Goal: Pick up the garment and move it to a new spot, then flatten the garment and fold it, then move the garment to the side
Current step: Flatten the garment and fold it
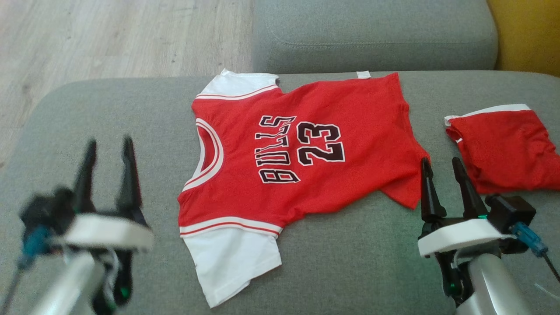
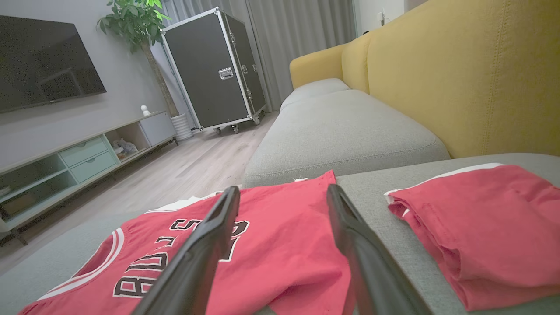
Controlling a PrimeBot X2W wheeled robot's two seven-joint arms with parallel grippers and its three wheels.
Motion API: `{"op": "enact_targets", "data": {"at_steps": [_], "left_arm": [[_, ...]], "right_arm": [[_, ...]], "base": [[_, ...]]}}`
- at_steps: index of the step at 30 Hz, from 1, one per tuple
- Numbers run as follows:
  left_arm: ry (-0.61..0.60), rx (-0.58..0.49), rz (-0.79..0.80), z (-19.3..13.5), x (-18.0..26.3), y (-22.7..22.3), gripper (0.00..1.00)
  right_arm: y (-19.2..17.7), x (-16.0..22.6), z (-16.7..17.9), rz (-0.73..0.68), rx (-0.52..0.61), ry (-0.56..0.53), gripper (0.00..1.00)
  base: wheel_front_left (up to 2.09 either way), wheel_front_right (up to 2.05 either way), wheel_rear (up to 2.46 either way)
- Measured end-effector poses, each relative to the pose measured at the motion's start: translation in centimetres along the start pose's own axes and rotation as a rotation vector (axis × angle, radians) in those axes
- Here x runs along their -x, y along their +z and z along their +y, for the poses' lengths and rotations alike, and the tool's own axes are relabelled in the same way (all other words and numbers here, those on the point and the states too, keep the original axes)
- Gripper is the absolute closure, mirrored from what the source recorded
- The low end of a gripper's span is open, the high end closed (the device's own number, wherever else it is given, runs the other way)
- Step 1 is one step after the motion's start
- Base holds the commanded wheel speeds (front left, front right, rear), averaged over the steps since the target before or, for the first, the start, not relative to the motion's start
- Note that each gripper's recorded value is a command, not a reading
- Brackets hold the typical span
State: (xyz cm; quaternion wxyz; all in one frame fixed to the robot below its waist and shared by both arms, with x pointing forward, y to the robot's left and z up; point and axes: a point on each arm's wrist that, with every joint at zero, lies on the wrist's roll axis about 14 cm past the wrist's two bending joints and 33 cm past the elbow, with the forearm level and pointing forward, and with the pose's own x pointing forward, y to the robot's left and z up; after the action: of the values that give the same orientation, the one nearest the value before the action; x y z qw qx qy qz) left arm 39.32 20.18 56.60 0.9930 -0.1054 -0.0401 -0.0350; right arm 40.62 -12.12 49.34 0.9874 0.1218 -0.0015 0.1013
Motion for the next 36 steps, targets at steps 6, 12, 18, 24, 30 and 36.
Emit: {"op": "enact_targets", "data": {"at_steps": [6,12,18,24,30,36], "left_arm": [[0.055,0.042,0.076,0.2,2.9,-5.4,0.00],[0.043,0.020,0.122,0.9,2.2,-7.8,0.00],[-0.099,-0.023,0.366,-0.4,-0.9,-13.3,0.00],[-0.184,-0.075,0.564,-0.9,-4.1,-16.9,0.00],[-0.230,-0.091,0.740,-1.8,-4.6,-21.1,0.00],[-0.236,-0.114,0.781,-1.4,-6.3,-22.0,0.55]], "right_arm": [[-0.6,0.2,-0.4,0.015,0.003,-0.010,0.00],[-1.8,-0.1,-0.9,0.045,-0.003,-0.019,0.00],[-2.2,-1.3,-2.2,0.051,0.002,-0.047,0.00],[-3.4,-1.9,-3.8,0.077,0.004,-0.083,0.00],[-3.9,-1.7,-5.8,0.092,0.010,-0.134,0.00],[-4.1,-1.3,-6.8,0.099,0.015,-0.164,0.00]], "base": [[0.00,0.00,0.00],[0.00,0.00,0.00],[0.00,0.00,0.00],[0.00,0.00,0.00],[0.00,0.00,0.00],[0.00,0.00,0.00]]}}
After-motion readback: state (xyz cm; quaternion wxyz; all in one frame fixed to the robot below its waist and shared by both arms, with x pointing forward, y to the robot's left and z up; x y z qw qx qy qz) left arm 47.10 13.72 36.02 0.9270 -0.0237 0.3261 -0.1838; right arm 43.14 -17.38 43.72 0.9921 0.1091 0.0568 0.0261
